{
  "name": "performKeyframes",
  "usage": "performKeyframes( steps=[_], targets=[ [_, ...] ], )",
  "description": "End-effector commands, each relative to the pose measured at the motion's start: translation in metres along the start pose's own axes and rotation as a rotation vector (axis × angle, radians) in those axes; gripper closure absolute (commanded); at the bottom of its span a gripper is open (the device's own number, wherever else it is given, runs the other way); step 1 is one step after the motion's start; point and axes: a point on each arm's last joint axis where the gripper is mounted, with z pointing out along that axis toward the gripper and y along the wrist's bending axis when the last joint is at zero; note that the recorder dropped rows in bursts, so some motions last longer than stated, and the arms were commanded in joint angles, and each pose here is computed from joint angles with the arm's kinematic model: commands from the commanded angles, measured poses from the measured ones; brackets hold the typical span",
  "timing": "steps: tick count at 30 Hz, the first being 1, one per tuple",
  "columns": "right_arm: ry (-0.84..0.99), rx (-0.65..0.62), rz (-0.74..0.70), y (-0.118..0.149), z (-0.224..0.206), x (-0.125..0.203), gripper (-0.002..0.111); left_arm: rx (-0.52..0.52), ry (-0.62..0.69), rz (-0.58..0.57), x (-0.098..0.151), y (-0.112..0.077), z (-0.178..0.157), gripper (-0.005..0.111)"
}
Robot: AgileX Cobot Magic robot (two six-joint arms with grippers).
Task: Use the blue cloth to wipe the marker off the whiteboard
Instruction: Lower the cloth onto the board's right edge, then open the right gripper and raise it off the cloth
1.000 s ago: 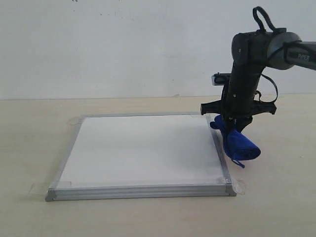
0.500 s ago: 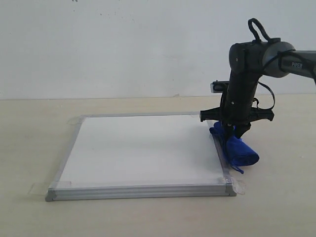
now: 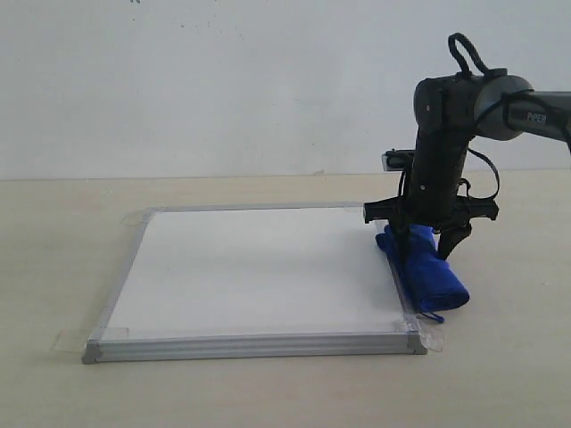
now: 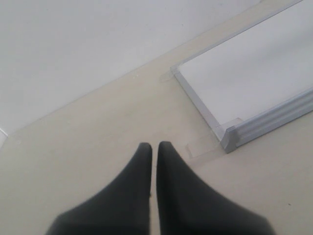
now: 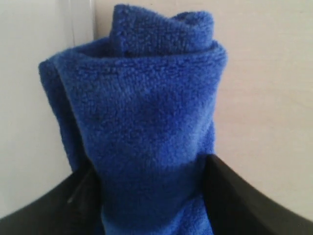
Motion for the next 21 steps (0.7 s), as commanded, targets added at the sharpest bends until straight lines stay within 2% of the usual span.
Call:
performKeyframes(
  steps=[1, 5, 7, 14, 18, 21],
  targets=[
    [-0.002, 0.001, 0.029, -0.003, -0.003, -0.001, 0.049, -0.002, -0.001, 0.003, 0.001, 0.0, 0.0, 0.103],
    [-0.031, -0.011, 0.048, -0.002, -0.011, -0.006, 0.05, -0.002, -0.001, 0.003, 0.001, 0.0, 0.0, 0.103],
    [-0.067, -0.02, 0.051, -0.001, -0.02, -0.011, 0.055, -0.002, -0.001, 0.003, 0.001, 0.0, 0.0, 0.103],
    [-0.147, -0.056, 0.049, 0.001, -0.05, -0.016, 0.081, -0.002, -0.001, 0.003, 0.001, 0.0, 0.0, 0.103],
    [-0.141, -0.058, 0.031, 0.003, -0.049, -0.015, 0.105, -0.002, -0.001, 0.003, 0.001, 0.0, 0.0, 0.103],
    [-0.093, -0.048, 0.006, 0.007, -0.032, -0.01, 0.108, -0.002, -0.001, 0.003, 0.001, 0.0, 0.0, 0.103]
  ],
)
